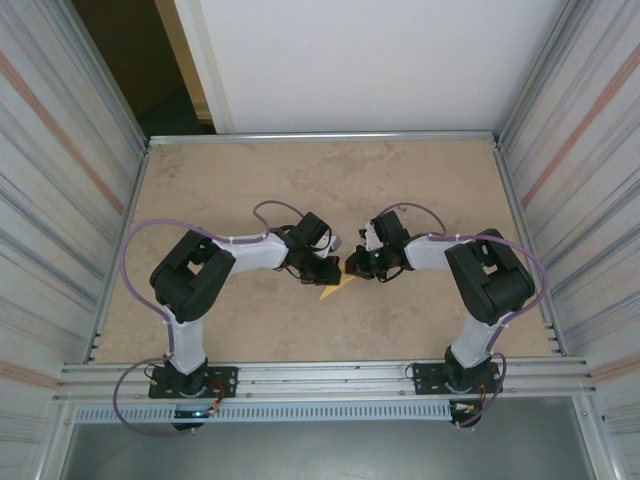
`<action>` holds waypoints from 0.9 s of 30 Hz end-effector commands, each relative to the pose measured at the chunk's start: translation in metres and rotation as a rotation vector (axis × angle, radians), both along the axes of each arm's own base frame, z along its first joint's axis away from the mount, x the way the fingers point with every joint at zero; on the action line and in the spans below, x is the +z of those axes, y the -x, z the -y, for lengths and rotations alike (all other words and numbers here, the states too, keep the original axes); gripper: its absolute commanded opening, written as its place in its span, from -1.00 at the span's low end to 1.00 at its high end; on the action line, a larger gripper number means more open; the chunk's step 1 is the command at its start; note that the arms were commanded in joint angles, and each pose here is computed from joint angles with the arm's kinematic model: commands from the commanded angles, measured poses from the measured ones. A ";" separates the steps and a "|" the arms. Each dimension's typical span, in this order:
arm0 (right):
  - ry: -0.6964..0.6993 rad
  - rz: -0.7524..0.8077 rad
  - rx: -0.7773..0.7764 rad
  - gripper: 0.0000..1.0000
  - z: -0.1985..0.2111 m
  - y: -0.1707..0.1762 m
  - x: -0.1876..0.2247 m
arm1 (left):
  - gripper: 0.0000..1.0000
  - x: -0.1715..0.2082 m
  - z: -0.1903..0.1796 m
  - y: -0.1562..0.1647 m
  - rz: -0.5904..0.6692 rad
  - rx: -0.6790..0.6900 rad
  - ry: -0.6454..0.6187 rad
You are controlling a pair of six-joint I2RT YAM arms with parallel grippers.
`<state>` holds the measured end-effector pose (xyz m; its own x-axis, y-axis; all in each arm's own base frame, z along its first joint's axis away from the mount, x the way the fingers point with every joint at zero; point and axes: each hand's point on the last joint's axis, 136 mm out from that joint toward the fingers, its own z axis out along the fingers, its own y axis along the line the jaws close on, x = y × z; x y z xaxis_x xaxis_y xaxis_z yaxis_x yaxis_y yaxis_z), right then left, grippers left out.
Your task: Fold a paper plane with a square sheet of paper (pick it up from the middle)
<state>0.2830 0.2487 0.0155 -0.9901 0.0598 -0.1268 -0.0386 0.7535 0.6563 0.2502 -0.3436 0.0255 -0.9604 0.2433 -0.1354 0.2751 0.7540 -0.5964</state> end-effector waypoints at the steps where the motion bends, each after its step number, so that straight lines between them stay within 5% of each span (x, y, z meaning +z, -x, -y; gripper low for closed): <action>1: 0.038 -0.033 0.009 -0.80 0.005 0.005 -0.007 | -0.92 -0.017 -0.007 0.005 -0.029 0.009 -0.057; 11: 0.050 0.046 -0.058 -0.79 0.014 -0.010 0.026 | -0.92 -0.029 -0.016 0.010 -0.059 0.024 -0.107; 27: 0.144 -0.004 -0.124 -0.80 0.038 -0.012 0.004 | -0.92 -0.027 -0.017 0.011 -0.061 0.025 -0.101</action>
<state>0.2934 0.2158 0.0261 -0.9759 0.1466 -0.1618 0.0304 0.8250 0.5643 0.2496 -0.3425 0.0188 -0.9641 0.2379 -0.1183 0.2609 0.7639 -0.5902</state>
